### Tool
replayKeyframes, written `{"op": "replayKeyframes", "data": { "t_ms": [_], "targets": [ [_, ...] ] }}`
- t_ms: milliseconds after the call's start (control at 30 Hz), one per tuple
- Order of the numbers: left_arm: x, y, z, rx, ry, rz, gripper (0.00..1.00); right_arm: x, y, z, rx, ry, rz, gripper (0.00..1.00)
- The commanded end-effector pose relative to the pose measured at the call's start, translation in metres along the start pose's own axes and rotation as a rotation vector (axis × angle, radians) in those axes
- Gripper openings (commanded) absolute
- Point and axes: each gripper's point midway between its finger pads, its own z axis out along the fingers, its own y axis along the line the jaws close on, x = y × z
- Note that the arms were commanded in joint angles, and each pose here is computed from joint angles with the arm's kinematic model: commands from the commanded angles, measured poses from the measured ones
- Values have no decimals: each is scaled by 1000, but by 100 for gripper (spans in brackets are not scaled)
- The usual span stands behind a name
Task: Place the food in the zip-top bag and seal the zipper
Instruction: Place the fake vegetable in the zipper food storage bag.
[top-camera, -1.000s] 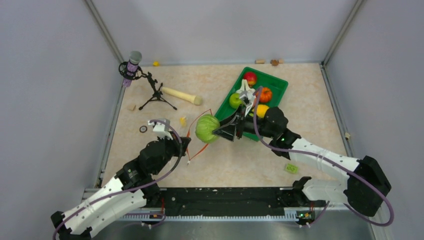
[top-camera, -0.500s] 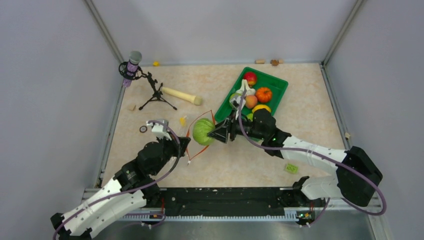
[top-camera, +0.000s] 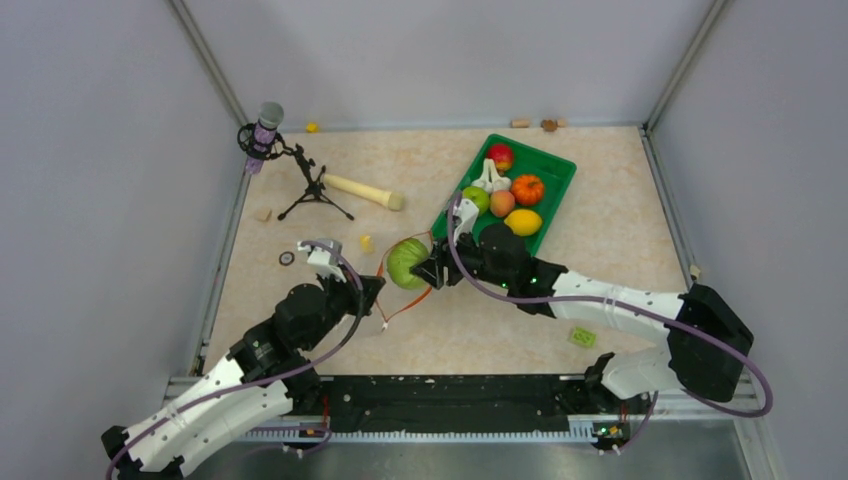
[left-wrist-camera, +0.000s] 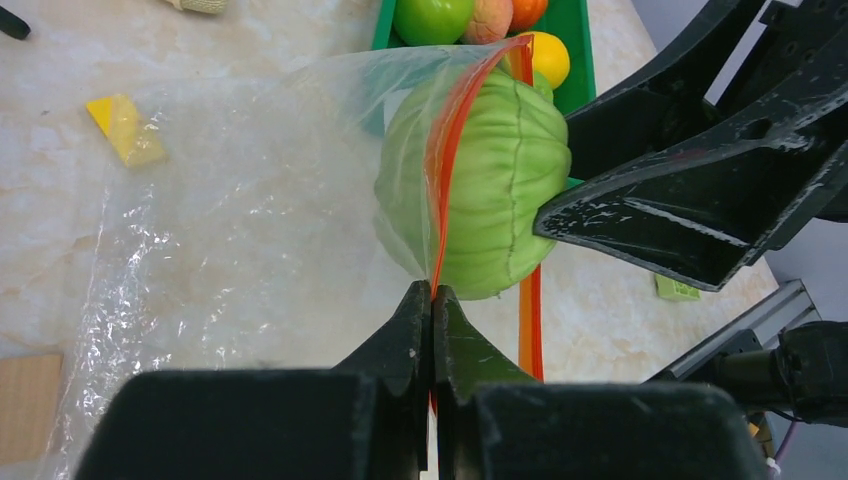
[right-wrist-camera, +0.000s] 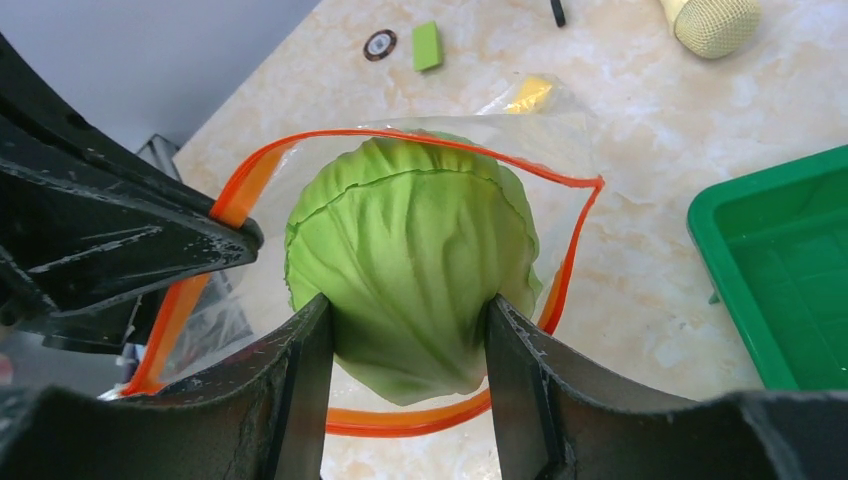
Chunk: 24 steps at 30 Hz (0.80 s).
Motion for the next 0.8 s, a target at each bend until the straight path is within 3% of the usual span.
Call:
{"op": "replayKeyframes", "data": {
  "t_ms": [0, 267, 467, 700, 767],
  "targets": [
    [-8, -16, 1, 88, -36, 9, 0, -23, 4, 9, 52, -64, -50, 0],
    [3, -48, -3, 276, 22, 55, 0, -22, -9, 29, 205, -101, 16, 3],
    [4, -51, -5, 303, 19, 65, 0, -21, -12, 42, 240, -145, 76, 10],
    [-3, -36, -2, 211, -16, 40, 0, -16, -10, 46, 228, -142, 89, 47],
    [-5, -29, -1, 170, -24, 26, 0, -16, -3, 45, 193, -139, 80, 70]
  ]
}}
